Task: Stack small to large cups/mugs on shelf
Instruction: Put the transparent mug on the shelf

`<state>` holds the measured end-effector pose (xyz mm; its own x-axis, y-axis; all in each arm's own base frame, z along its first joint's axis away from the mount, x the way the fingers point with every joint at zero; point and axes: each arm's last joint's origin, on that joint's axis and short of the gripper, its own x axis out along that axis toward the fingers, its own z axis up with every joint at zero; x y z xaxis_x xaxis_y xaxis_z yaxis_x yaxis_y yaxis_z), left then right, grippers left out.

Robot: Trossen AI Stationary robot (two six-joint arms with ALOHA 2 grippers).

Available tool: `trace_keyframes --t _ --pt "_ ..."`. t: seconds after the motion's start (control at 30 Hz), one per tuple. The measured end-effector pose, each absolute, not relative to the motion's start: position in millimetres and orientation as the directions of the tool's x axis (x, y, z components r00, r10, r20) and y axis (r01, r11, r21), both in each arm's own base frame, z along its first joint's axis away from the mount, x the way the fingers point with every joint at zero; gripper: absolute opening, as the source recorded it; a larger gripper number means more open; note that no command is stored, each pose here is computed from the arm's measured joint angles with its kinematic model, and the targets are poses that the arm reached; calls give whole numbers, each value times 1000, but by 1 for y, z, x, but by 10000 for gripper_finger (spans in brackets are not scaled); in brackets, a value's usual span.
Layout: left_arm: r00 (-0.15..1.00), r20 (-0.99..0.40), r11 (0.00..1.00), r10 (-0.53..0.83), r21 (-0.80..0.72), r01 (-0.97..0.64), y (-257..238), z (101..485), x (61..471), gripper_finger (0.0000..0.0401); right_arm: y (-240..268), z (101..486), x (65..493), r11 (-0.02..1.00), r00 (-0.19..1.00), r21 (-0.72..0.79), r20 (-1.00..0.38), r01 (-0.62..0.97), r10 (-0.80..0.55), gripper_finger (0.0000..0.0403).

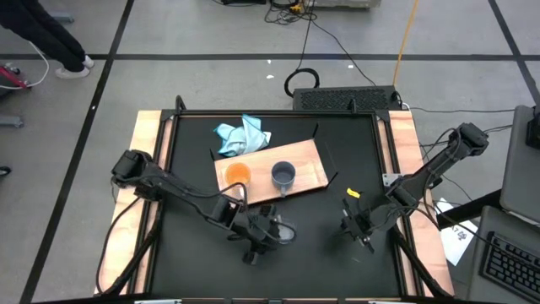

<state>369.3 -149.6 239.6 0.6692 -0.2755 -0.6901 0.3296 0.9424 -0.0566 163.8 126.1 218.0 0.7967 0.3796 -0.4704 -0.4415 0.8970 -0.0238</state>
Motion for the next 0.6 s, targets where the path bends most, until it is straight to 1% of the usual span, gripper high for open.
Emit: trace_keyframes --t 0.1,0.2,0.3,0.43,0.6 --pt "658 -706 944 -262 -45 328 -150 224 378 189 126 220 163 897 802 -22 -458 -442 384 0" --pt "632 -745 953 -214 -16 304 -147 213 382 189 125 223 163 897 810 -17 -437 -442 391 0" --pt "642 -742 958 -195 -3 287 -144 215 385 189 124 225 161 897 812 -11 -429 -442 395 0" --pt "627 -756 958 -188 -2 286 -141 213 385 189 124 226 161 897 814 -8 -425 -441 397 0" --pt "594 -774 947 -218 -20 322 -139 211 383 189 124 226 161 897 813 -9 -426 -442 396 0"
